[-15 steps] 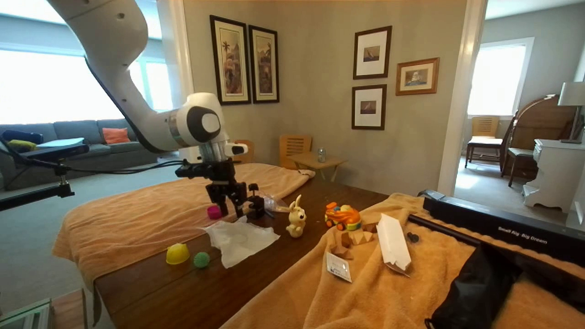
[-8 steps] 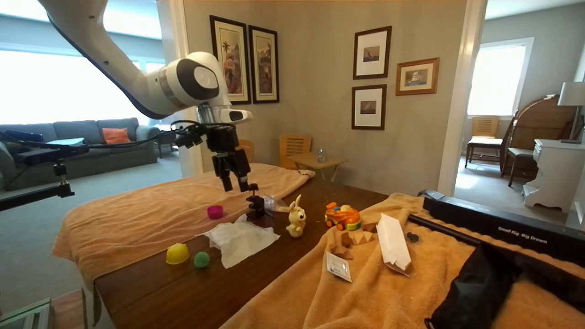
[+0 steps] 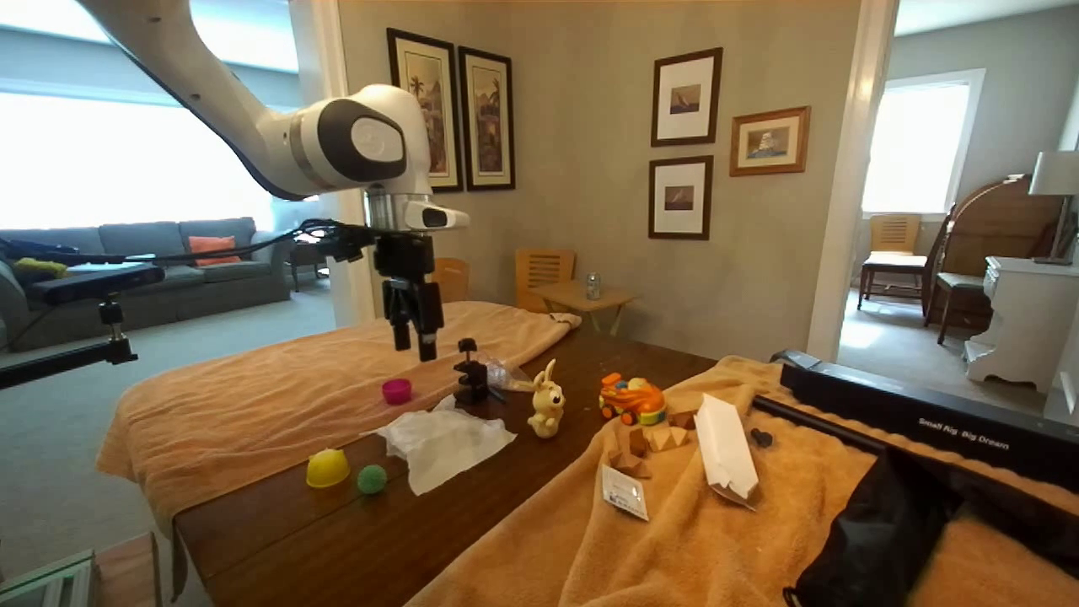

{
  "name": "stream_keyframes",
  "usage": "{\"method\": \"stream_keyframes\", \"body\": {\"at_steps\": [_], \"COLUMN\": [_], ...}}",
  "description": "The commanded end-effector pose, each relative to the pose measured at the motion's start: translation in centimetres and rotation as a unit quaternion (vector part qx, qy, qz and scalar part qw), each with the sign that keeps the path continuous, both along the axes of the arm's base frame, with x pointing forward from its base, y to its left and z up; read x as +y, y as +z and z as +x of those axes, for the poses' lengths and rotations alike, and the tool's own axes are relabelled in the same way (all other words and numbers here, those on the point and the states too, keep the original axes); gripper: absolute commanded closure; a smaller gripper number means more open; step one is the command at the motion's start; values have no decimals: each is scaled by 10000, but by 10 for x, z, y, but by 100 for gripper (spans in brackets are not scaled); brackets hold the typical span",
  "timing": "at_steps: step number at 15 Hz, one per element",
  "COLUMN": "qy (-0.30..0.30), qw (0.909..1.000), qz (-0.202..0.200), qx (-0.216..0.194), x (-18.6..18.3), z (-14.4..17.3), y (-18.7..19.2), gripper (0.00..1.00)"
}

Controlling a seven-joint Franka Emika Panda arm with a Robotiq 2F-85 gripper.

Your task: Clean the table

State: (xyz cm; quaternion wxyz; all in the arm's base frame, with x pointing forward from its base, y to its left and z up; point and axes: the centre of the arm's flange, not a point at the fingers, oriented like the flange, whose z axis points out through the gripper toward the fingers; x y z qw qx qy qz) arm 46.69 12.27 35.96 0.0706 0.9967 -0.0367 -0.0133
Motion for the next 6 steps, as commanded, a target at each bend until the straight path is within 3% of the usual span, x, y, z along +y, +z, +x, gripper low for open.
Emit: {"method": "stream_keyframes", "body": {"at_steps": [1, 3, 6], "qy": [389, 602, 453], "qw": [9988, 9979, 9989], "qz": [284, 238, 88], "qx": [-87, -93, -8], "x": [-4, -10, -6], "z": [-9, -10, 2], "y": [4, 6, 1], "gripper": [0, 0, 0]}}
